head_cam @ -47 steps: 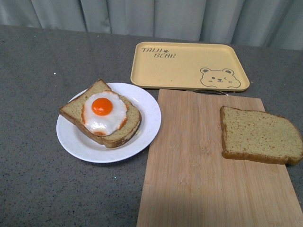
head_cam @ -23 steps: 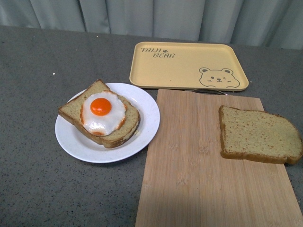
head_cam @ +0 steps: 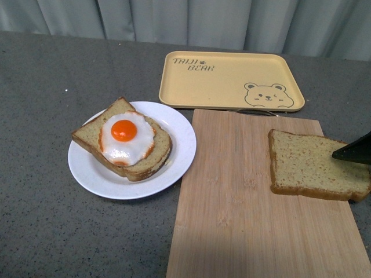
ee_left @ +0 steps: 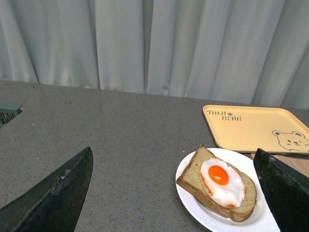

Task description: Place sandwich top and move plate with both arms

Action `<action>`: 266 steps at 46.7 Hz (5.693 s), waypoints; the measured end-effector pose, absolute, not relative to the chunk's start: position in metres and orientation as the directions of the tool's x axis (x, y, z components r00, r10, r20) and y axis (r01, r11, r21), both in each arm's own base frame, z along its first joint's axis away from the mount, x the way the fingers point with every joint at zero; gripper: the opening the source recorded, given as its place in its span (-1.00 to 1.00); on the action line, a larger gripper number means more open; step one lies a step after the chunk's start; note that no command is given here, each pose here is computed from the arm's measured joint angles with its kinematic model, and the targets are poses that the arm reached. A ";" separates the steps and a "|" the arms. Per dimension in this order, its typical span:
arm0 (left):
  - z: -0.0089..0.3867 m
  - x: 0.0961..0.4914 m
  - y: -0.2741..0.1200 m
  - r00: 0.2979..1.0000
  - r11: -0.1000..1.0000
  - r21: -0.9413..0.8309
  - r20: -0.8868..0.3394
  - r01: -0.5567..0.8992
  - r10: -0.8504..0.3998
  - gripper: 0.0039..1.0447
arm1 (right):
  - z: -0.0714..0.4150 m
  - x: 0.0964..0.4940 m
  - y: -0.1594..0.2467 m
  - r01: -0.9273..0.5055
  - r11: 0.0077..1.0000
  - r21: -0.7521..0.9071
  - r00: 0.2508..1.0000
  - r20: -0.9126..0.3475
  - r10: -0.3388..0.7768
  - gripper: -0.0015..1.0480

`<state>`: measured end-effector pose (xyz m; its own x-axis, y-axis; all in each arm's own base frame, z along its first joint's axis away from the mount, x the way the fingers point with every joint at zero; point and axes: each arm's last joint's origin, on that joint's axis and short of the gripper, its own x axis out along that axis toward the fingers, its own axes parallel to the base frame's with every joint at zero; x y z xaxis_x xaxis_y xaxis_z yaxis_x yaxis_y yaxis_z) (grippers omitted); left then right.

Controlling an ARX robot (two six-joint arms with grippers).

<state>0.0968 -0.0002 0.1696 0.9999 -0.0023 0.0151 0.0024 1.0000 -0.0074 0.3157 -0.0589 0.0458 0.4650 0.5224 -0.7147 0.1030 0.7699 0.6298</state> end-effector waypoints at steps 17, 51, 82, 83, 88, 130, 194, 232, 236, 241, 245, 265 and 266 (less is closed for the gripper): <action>0.170 0.097 0.000 1.000 1.000 -0.007 0.015 0.002 -0.002 0.88 | 0.052 0.317 -0.058 0.117 0.756 0.644 0.470 -0.707 0.529 -0.75; 0.170 0.097 0.000 1.000 1.000 -0.007 0.015 0.002 -0.002 0.88 | 0.118 0.335 0.091 -0.189 0.422 0.887 0.576 -0.248 0.779 -0.95; 0.170 0.097 0.000 1.000 1.000 -0.007 0.015 0.002 -0.002 0.88 | 0.068 0.342 0.189 -0.022 0.338 0.941 0.502 -0.282 0.818 -0.95; 0.170 0.097 0.000 1.000 1.000 -0.007 0.015 0.002 -0.002 0.88 | 0.066 0.342 0.190 -0.012 0.342 0.940 0.503 -0.290 0.814 -0.95; 0.170 0.097 0.000 1.000 1.000 -0.007 0.015 0.002 -0.002 0.88 | 0.064 0.344 0.193 0.000 0.343 0.939 0.501 -0.297 0.813 -0.95; 0.170 0.097 0.000 1.000 1.000 -0.007 0.015 0.002 -0.002 0.88 | 0.105 0.291 0.133 -0.098 0.910 0.403 0.830 -0.471 0.298 0.75; 0.170 0.097 0.000 1.000 1.000 -0.007 0.016 0.002 -0.002 0.88 | 0.165 0.132 0.000 -0.001 1.000 0.004 1.000 -0.004 0.001 -0.98; 0.170 0.097 0.000 1.000 1.000 -0.007 0.016 0.002 -0.002 0.88 | 0.168 0.111 0.000 -0.002 1.000 0.004 1.000 0.008 0.002 -0.98; 0.170 0.097 0.000 1.000 1.000 -0.007 0.016 0.002 -0.002 0.88 | 0.168 0.110 0.000 -0.002 1.000 0.004 1.000 0.008 0.002 -0.98; 0.170 0.097 0.000 1.000 1.000 -0.007 0.016 0.002 -0.002 0.88 | 0.168 0.108 0.000 -0.002 1.000 0.003 1.000 0.008 0.002 -0.98; 0.170 0.097 0.000 1.000 1.000 -0.007 0.016 0.002 -0.002 0.88 | 0.163 0.101 0.000 -0.004 1.000 0.003 1.000 -0.028 0.004 -0.98; 0.170 0.097 0.000 1.000 1.000 -0.007 0.016 0.002 -0.002 0.88 | 0.165 0.098 0.000 -0.005 1.000 0.001 1.000 0.002 0.005 -0.37; 0.170 0.097 0.000 1.000 1.000 -0.007 0.016 0.002 -0.002 0.88 | 0.165 0.098 0.000 -0.005 1.000 0.001 1.000 0.002 0.005 -0.31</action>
